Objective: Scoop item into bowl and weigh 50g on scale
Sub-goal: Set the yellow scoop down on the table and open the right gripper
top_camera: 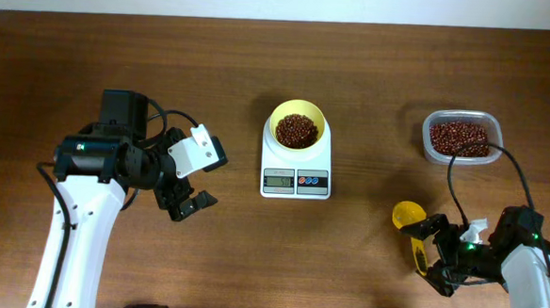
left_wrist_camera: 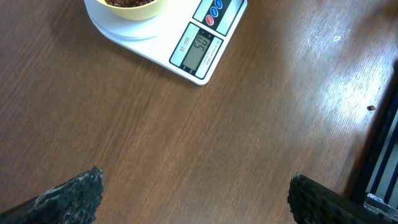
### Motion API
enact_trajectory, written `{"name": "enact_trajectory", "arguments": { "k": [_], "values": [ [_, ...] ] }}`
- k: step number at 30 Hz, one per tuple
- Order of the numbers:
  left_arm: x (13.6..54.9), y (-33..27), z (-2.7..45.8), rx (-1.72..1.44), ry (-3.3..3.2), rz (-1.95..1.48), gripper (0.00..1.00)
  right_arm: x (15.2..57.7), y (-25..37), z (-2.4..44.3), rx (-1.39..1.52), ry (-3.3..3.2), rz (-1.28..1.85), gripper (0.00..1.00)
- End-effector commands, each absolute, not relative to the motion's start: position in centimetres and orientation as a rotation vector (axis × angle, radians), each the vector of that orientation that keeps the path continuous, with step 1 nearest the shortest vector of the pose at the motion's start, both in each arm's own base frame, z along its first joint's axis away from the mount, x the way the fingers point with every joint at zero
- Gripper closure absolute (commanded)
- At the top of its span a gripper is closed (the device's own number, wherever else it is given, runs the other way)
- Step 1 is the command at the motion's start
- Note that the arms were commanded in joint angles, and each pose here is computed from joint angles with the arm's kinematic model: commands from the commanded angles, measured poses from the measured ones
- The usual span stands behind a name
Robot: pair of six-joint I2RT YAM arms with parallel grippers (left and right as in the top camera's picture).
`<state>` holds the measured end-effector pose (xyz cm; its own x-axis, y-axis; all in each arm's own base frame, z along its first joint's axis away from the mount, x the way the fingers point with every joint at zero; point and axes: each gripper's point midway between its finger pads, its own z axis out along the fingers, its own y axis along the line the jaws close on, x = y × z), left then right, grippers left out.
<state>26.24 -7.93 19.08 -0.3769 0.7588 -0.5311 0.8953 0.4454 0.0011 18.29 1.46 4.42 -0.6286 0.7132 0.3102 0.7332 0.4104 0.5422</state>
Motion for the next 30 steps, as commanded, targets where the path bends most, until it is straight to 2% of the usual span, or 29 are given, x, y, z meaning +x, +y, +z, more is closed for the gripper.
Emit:
{"name": "enact_trajectory", "arguments": {
  "k": [1, 3, 5, 10, 12, 14, 19, 24, 30],
  "values": [
    [26.2, -8.1, 19.3, 1.389, 2.224, -0.411, 0.01, 19.1, 3.5, 6.7, -1.353, -2.472, -1.277, 0.01],
    [26.2, -8.1, 19.3, 1.389, 2.225, -0.411, 0.01, 19.5, 5.6, 9.6, -1.327, -2.28, -1.54, 0.01],
    [26.2, -8.1, 19.3, 1.389, 2.224, -0.411, 0.01, 20.0, 6.3, 11.2, -1.309, -2.197, -1.674, 0.01],
    [26.2, -8.1, 19.3, 1.389, 2.224, -0.412, 0.01, 21.3, 5.6, 11.3, -1.236, -2.324, -1.748, 0.01],
    [26.2, -8.1, 19.3, 1.389, 2.224, -0.411, 0.01, 24.0, 4.0, 11.2, -0.802, -2.852, -1.853, 0.01],
    [26.2, -8.1, 19.3, 1.389, 2.224, -0.411, 0.01, 24.4, 3.7, 11.3, -0.539, -3.054, -1.857, 0.01],
    [26.2, -8.1, 19.3, 1.389, 2.225, -0.411, 0.01, 25.9, 3.6, 11.5, -0.04, -3.345, -1.797, 0.01],
    [26.2, -8.1, 19.3, 1.389, 2.225, -0.411, 0.01, 27.7, 6.2, 12.7, 0.479, -3.474, -1.717, 0.01],
    [26.2, -8.1, 19.3, 1.389, 2.224, -0.411, 0.01, 27.8, 6.5, 14.9, 0.669, -3.636, -1.52, 0.01]
  ]
}}
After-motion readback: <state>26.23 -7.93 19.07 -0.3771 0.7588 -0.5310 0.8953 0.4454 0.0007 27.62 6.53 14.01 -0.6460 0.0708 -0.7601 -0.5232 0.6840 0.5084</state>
